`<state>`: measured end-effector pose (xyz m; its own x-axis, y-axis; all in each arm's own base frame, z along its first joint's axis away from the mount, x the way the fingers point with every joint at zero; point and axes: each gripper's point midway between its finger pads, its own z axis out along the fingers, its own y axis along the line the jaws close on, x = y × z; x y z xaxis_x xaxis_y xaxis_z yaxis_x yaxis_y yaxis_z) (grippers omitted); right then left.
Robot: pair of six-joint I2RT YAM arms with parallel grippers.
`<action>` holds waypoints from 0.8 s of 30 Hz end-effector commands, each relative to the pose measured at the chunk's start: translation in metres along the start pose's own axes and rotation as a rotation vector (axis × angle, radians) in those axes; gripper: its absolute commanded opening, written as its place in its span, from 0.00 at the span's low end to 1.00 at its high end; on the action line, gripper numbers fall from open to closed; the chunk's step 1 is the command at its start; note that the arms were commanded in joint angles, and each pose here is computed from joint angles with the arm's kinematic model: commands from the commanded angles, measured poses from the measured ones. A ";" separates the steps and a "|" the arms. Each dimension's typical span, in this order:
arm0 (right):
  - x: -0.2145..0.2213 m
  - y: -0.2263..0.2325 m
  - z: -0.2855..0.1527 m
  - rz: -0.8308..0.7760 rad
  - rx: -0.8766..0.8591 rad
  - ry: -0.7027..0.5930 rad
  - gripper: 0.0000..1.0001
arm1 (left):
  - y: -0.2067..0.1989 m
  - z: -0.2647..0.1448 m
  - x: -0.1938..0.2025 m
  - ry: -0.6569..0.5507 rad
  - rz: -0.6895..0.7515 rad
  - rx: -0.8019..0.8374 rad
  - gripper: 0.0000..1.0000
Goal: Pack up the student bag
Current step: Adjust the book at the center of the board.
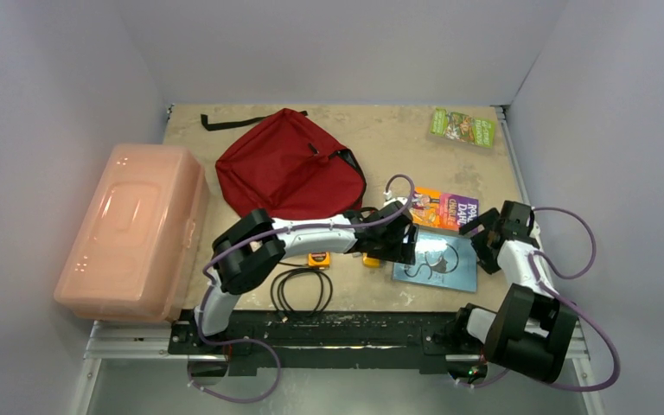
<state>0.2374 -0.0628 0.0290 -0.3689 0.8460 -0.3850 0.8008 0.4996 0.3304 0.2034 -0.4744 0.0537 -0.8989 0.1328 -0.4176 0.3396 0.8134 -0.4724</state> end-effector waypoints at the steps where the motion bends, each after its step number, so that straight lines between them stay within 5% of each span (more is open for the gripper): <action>1: 0.003 0.004 0.009 0.018 -0.019 0.022 0.97 | -0.001 0.007 -0.010 -0.036 -0.016 -0.009 0.72; 11: 0.012 0.005 0.016 0.012 -0.037 0.060 0.95 | -0.013 0.018 -0.015 -0.033 0.014 0.041 0.68; 24: 0.034 0.002 0.016 -0.013 -0.065 0.143 0.94 | -0.078 -0.043 -0.043 -0.074 0.117 0.317 0.57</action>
<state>0.2677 -0.0606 0.0319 -0.3763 0.8328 -0.4061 0.7324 0.5358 0.4202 0.2011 -0.4866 0.0469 -0.8887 0.2160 -0.4045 0.4125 0.7619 -0.4994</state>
